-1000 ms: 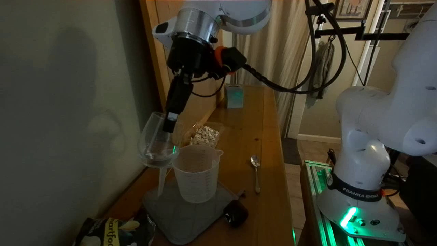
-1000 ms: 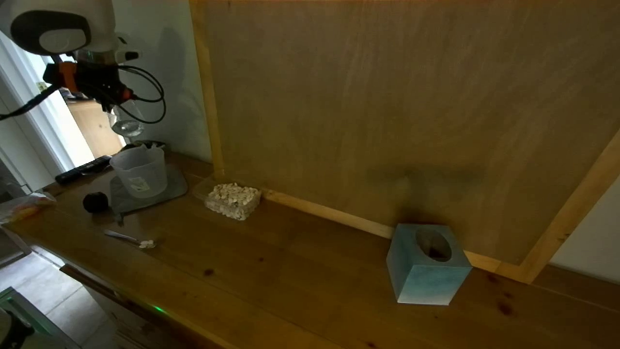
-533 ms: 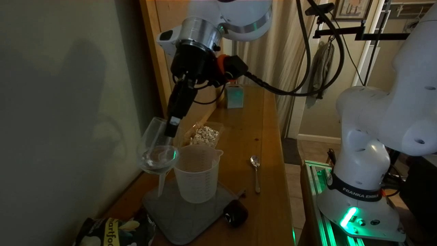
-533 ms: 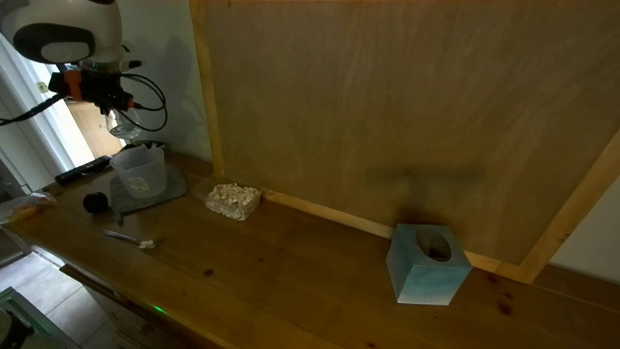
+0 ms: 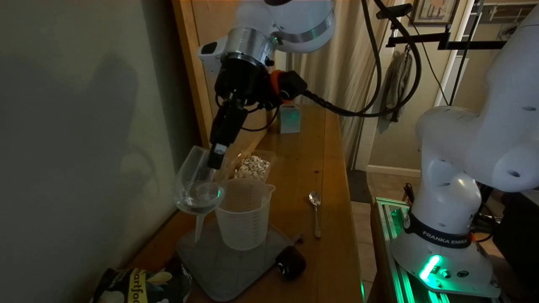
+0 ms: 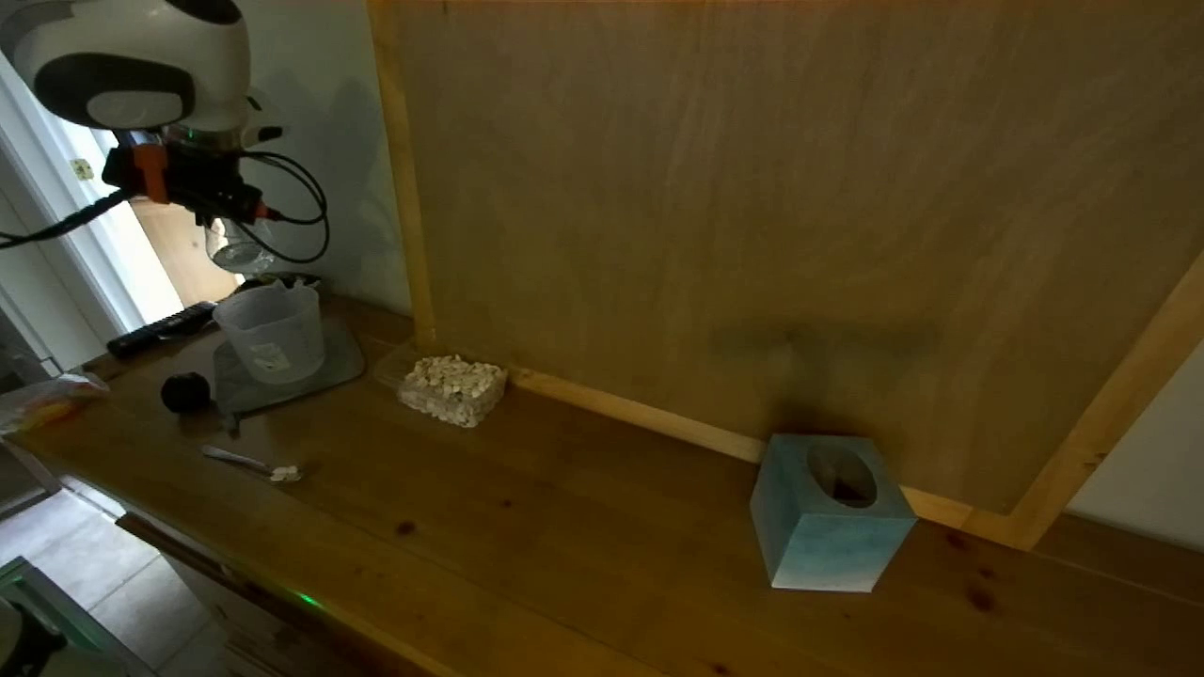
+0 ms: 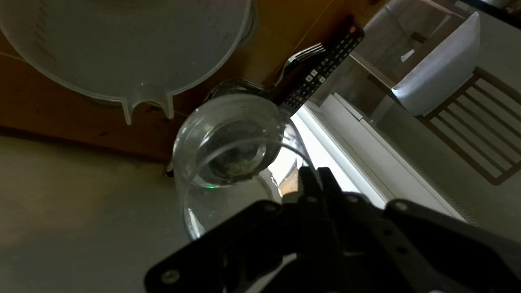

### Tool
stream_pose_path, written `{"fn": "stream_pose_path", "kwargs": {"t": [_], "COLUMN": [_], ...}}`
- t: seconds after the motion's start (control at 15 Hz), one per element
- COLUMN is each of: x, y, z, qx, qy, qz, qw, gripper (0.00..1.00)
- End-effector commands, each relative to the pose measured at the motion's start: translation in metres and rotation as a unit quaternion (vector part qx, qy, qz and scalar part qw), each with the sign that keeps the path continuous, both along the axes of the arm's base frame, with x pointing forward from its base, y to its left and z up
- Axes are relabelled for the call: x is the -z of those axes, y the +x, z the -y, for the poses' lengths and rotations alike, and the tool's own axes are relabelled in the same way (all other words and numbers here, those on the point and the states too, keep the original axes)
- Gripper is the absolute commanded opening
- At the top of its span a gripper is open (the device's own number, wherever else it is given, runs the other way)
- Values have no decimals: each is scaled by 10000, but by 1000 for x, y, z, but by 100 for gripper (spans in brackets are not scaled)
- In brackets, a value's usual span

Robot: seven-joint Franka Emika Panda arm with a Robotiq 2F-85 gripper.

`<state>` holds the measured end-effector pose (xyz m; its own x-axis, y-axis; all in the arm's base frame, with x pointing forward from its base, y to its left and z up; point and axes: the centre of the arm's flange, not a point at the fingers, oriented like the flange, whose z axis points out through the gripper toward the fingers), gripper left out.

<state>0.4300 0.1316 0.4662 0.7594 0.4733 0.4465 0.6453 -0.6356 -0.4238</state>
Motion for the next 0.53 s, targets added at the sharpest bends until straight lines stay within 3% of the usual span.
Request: {"fn": "stream_pose_path", "kwargs": {"t": [0.0,0.47], "x": [1,-5], "y": [0,-8], "z": [0,8], "qx": [1,-7], "qy": [-2,753], "qz": [-5,191], "qw": [10000,9970], "gripper": [4,1]}}
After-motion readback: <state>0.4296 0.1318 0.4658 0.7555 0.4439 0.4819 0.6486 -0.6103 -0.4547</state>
